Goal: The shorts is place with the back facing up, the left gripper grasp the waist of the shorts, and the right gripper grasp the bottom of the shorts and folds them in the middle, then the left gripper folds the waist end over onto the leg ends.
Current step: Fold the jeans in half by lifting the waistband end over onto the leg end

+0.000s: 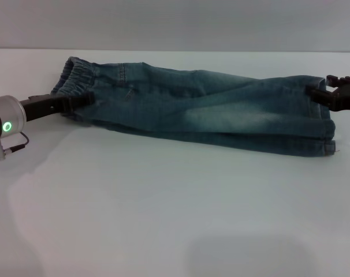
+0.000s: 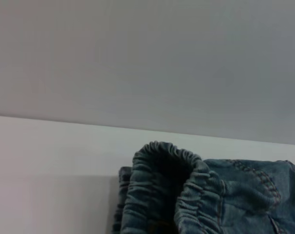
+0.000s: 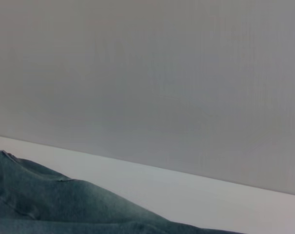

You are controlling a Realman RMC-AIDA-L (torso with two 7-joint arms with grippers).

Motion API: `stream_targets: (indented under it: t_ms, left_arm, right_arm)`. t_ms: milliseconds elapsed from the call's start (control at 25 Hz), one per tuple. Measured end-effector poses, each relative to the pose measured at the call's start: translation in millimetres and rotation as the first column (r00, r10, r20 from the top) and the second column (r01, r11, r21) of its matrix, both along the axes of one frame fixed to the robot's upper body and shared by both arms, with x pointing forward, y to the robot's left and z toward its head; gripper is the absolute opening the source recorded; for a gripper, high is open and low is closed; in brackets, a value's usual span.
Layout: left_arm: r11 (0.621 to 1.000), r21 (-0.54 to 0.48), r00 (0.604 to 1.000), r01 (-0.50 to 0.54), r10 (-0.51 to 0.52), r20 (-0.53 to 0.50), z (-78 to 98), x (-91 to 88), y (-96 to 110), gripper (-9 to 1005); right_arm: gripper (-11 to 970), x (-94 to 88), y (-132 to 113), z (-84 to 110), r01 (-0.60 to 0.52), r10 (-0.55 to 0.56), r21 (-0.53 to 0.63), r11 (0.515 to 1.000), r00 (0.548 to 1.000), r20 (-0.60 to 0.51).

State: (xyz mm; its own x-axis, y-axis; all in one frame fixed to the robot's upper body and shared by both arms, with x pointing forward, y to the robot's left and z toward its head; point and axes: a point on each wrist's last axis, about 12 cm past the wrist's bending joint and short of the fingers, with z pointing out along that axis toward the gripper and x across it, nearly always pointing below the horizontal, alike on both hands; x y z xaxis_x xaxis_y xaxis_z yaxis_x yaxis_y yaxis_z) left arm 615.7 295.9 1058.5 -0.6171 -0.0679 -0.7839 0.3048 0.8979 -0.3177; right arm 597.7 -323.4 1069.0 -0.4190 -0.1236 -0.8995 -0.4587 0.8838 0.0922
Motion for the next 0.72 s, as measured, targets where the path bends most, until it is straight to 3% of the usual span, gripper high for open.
stream_targets:
  t_ms: [400, 720]
  left_arm:
    - [1.000, -0.004, 1.000, 0.008, -0.008, -0.003, 1.3, 1.3, -2.8, 770]
    - [1.000, -0.008, 1.000, 0.006, -0.006, -0.010, 0.3, 0.1, -2.4, 535]
  right_arm:
    - [568, -2.3, -1.2, -2.3, 0.003, -0.003, 0.000, 1.000, 1.000, -0.006]
    - [568, -5.2, -1.6, -5.3, 0.006, -0.006, 0.001, 1.000, 1.000, -0.012]
